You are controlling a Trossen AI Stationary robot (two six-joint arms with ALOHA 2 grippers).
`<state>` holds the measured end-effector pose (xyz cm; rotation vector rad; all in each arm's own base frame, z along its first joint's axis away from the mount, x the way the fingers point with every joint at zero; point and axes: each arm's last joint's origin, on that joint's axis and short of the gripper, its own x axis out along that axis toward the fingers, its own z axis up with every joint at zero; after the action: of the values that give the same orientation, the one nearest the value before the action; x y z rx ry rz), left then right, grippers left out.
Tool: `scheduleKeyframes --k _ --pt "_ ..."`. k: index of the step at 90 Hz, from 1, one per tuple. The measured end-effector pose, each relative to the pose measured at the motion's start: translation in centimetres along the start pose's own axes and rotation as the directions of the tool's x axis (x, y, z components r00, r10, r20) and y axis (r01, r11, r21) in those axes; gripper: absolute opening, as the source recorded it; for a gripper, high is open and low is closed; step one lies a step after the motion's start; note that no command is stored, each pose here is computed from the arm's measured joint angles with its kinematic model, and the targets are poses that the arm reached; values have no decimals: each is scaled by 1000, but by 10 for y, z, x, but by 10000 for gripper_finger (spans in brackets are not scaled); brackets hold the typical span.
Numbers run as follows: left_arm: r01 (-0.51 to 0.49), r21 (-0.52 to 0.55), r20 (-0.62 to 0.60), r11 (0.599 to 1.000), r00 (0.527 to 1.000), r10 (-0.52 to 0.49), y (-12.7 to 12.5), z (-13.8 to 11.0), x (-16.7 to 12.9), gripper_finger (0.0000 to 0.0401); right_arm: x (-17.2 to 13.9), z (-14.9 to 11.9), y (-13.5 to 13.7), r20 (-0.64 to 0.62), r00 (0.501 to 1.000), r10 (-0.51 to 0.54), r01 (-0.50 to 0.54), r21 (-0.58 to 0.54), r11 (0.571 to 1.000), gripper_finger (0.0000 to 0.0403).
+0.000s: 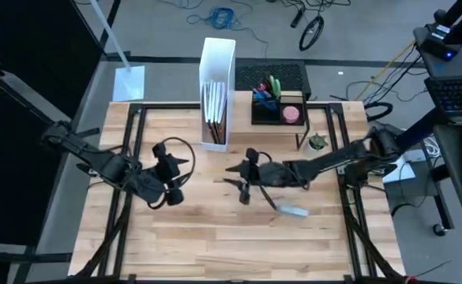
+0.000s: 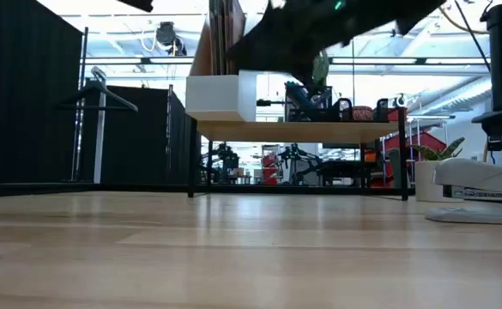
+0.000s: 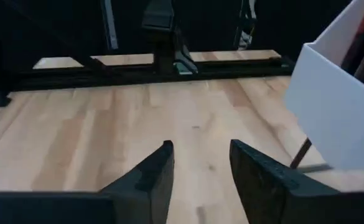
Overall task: Stock shelves
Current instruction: Put the white bookshelf on the shelf
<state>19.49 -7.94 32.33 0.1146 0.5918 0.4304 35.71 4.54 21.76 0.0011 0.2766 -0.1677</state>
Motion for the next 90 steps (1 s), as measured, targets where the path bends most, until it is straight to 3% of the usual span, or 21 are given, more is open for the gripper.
scheduleKeyframes --k 19,29,90 --pt "-66 -152 50 986 996 75 9 -10 -6 164 23 -10 -21 66 997 -47 49 -30 998 43" --pt "-90 -155 69 984 992 102 10 -10 -8 164 30 -15 -33 59 997 -51 54 -38 998 6" --pt "-170 -28 66 985 983 171 14 -14 -8 164 36 -17 -78 23 993 -113 115 -98 989 0"
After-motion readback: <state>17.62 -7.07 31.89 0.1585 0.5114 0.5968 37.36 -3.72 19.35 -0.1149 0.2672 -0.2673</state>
